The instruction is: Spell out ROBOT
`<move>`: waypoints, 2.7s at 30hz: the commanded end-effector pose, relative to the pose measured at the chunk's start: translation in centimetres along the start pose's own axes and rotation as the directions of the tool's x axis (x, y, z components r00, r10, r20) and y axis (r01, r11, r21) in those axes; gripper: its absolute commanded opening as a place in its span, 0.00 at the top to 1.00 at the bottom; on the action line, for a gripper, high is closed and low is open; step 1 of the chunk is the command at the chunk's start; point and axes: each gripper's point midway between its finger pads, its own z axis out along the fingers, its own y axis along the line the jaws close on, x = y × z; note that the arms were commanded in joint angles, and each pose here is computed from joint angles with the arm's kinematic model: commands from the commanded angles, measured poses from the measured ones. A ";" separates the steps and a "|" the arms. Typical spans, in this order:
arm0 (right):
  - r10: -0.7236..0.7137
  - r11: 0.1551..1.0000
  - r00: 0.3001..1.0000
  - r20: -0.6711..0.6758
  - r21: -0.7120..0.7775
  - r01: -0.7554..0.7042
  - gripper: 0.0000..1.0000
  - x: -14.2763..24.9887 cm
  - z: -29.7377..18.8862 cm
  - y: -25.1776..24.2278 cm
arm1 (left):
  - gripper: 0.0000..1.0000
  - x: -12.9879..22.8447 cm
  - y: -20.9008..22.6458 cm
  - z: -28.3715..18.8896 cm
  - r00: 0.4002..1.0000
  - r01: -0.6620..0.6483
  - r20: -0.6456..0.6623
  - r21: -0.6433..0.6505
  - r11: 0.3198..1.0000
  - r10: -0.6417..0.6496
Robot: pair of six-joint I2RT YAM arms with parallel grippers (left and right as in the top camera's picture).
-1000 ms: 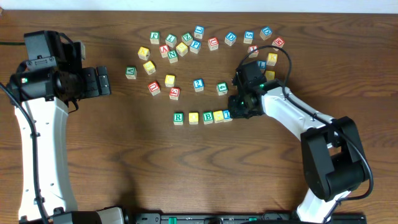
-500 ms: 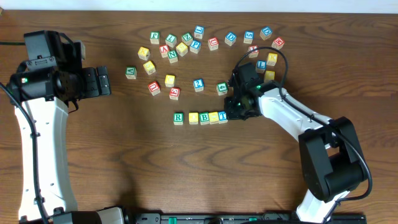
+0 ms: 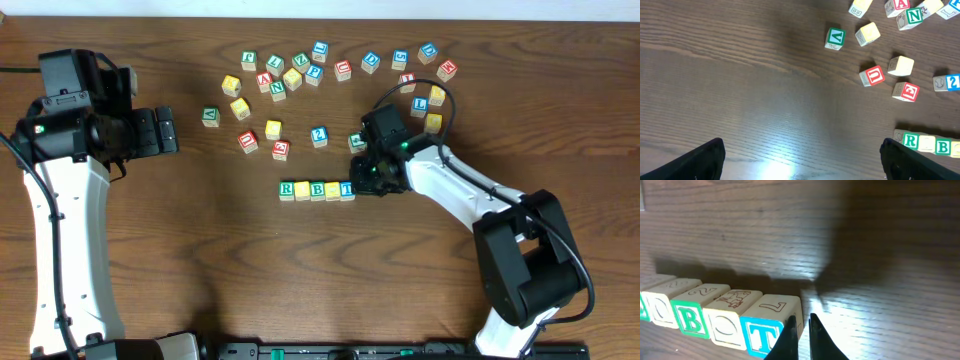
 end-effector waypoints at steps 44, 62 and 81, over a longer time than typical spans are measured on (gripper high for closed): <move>-0.292 0.956 0.877 0.383 0.148 0.254 0.01 -8.3 -20.6 1.1 | 0.02 -0.8 0.0 -0.8 1.000 -0.010 0.029 -0.001 1.000 0.010; -0.293 0.956 0.874 0.389 0.147 0.255 0.01 -8.0 -21.0 1.1 | 0.02 -0.8 0.0 -0.8 1.000 -0.010 0.029 -0.001 1.000 0.010; -0.162 0.987 0.524 0.836 0.148 0.068 0.01 -1.8 -28.2 -7.2 | 0.02 -0.8 0.0 -0.8 1.000 -0.010 0.029 -0.001 1.000 0.010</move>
